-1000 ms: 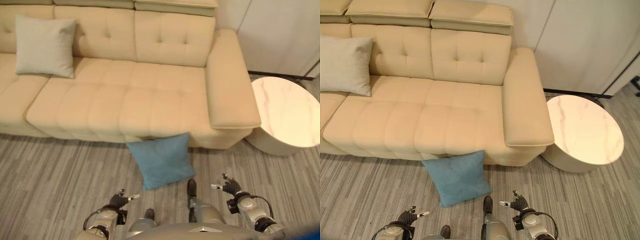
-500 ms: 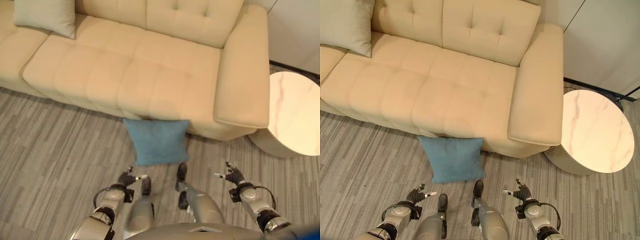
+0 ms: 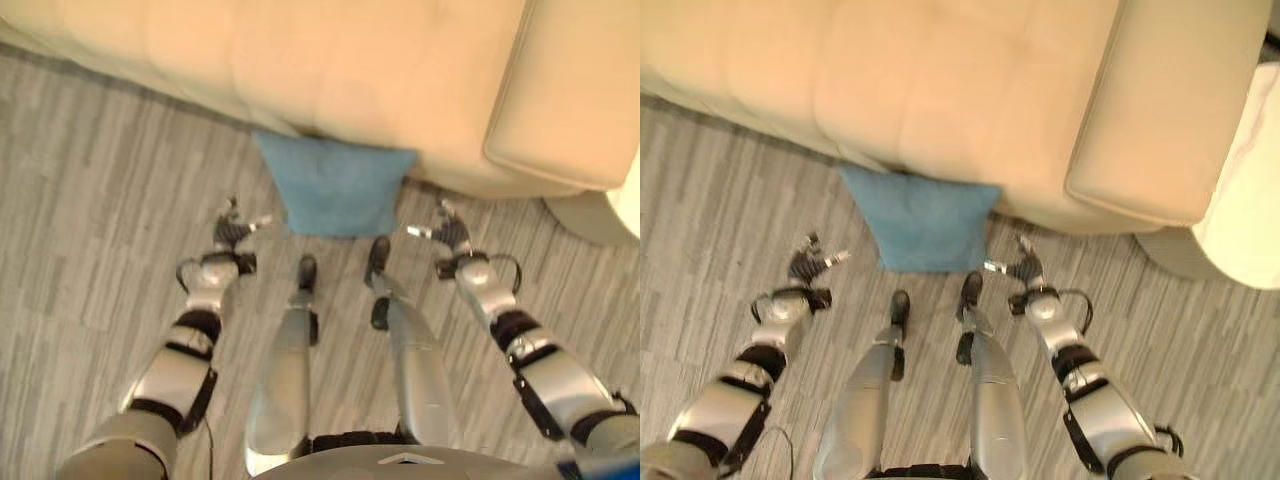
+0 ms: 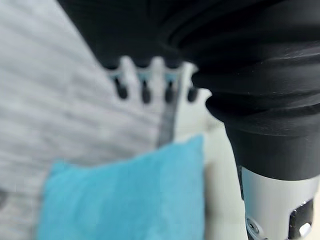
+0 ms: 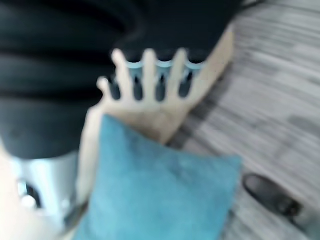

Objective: Pick up all the scattered cushions and arrange them neatly on the sofa.

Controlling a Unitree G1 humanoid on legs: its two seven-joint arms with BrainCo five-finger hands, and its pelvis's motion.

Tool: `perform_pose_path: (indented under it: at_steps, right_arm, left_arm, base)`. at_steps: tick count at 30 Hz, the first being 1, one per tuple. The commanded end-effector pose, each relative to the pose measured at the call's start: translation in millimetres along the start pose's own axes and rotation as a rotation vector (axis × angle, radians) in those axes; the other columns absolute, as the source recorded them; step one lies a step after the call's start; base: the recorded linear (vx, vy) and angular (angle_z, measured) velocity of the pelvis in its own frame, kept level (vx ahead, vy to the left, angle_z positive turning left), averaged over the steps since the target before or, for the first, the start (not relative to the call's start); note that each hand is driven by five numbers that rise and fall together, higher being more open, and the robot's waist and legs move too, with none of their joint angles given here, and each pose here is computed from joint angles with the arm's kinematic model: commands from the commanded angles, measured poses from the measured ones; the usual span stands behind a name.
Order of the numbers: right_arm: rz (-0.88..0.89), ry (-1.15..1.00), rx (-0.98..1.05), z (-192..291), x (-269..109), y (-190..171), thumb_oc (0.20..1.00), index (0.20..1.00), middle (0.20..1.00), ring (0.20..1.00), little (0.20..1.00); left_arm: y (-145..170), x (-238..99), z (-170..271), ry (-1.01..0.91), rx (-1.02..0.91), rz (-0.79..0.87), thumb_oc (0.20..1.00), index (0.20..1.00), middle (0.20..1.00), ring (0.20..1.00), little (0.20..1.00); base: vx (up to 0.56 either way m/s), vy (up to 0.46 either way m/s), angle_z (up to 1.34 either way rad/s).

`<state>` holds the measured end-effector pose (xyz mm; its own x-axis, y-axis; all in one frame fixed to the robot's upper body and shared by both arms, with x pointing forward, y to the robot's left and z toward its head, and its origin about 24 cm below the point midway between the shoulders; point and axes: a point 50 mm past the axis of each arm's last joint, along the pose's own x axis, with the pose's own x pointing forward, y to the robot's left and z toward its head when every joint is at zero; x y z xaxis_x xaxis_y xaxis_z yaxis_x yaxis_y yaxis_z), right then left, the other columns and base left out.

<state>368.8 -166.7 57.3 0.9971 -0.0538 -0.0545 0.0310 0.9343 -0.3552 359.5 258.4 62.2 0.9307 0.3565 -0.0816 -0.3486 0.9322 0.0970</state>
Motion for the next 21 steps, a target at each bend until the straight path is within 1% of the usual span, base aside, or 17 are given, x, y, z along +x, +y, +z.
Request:
perform_pose_path:
  at_steps: [1,3,5,6,8,10,12,14,17,18,19,20,21]
  right_arm:
    - [-0.063,0.048,-0.007,-24,-11,-10,1.0,1.0,1.0,1.0,1.0]
    - [-0.085,0.027,-0.007,-14,-5,-15,1.0,1.0,1.0,1.0,1.0]
    - [-0.094,0.009,-0.009,-7,-1,-16,1.0,1.0,1.0,1.0,1.0]
    - [-0.121,-0.021,-0.01,5,5,-22,1.0,1.0,1.0,1.0,1.0]
    - [-0.159,-0.059,-0.01,22,13,-34,1.0,1.0,1.0,1.0,1.0]
    - [-0.159,-0.059,-0.01,22,13,-34,1.0,1.0,1.0,1.0,1.0]
    - [-0.187,-0.113,-0.012,42,20,-43,1.0,1.0,1.0,1.0,1.0]
    - [-0.207,-0.152,-0.013,57,24,-50,1.0,1.0,1.0,1.0,1.0]
    - [-0.219,-0.215,-0.028,77,27,-58,1.0,1.0,1.0,1.0,1.0]
    - [-0.227,-0.249,-0.038,88,29,-63,1.0,1.0,1.0,1.0,1.0]
    - [-0.23,-0.258,-0.047,91,29,-66,1.0,1.0,1.0,1.0,1.0]
    - [-0.246,-0.291,-0.057,103,30,-74,1.0,1.0,1.0,1.0,1.0]
    - [-0.247,-0.306,-0.057,107,30,-76,1.0,1.0,1.0,1.0,1.0]
  left_arm:
    - [30,-6,-18,0.04,-0.031,0.125,1.0,1.0,1.0,1.0,1.0]
    - [26,-3,-8,0.011,-0.061,0.122,1.0,1.0,1.0,1.0,1.0]
    - [29,0,-4,0.005,-0.073,0.14,1.0,1.0,1.0,1.0,1.0]
    - [25,5,11,-0.036,-0.111,0.144,1.0,1.0,1.0,1.0,1.0]
    - [23,8,23,-0.067,-0.152,0.148,1.0,1.0,1.0,1.0,1.0]
    - [23,8,23,-0.067,-0.153,0.148,1.0,1.0,1.0,1.0,1.0]
    - [22,11,33,-0.09,-0.19,0.158,1.0,1.0,1.0,1.0,1.0]
    - [26,14,39,-0.098,-0.212,0.182,1.0,1.0,1.0,1.0,1.0]
    - [24,17,55,-0.141,-0.226,0.161,1.0,1.0,1.0,1.0,1.0]
    - [23,19,68,-0.185,-0.205,0.141,1.0,1.0,1.0,1.0,1.0]
    - [23,19,69,-0.189,-0.195,0.13,1.0,1.0,1.0,1.0,1.0]
    - [17,20,87,-0.253,-0.18,0.094,1.0,1.0,1.0,1.0,1.0]
    - [13,19,93,-0.273,-0.175,0.074,1.0,1.0,1.0,1.0,1.0]
  base:
    - [-0.04,0.027,-0.06]
    - [-0.02,0.016,-0.02]
    - [-0.02,0.029,-0.04]
    - [-0.04,0.027,-0.05]
    - [0.0,0.018,-0.07]
    - [0.03,0.006,-0.02]
    - [0.03,-0.008,0.02]
    - [0.0,0.0,0.0]
    - [0.01,-0.021,0.0]
    - [0.02,-0.03,0.01]
    - [0.02,-0.019,0.05]
    - [0.01,-0.002,0.06]
    - [0.02,0.0,0.06]
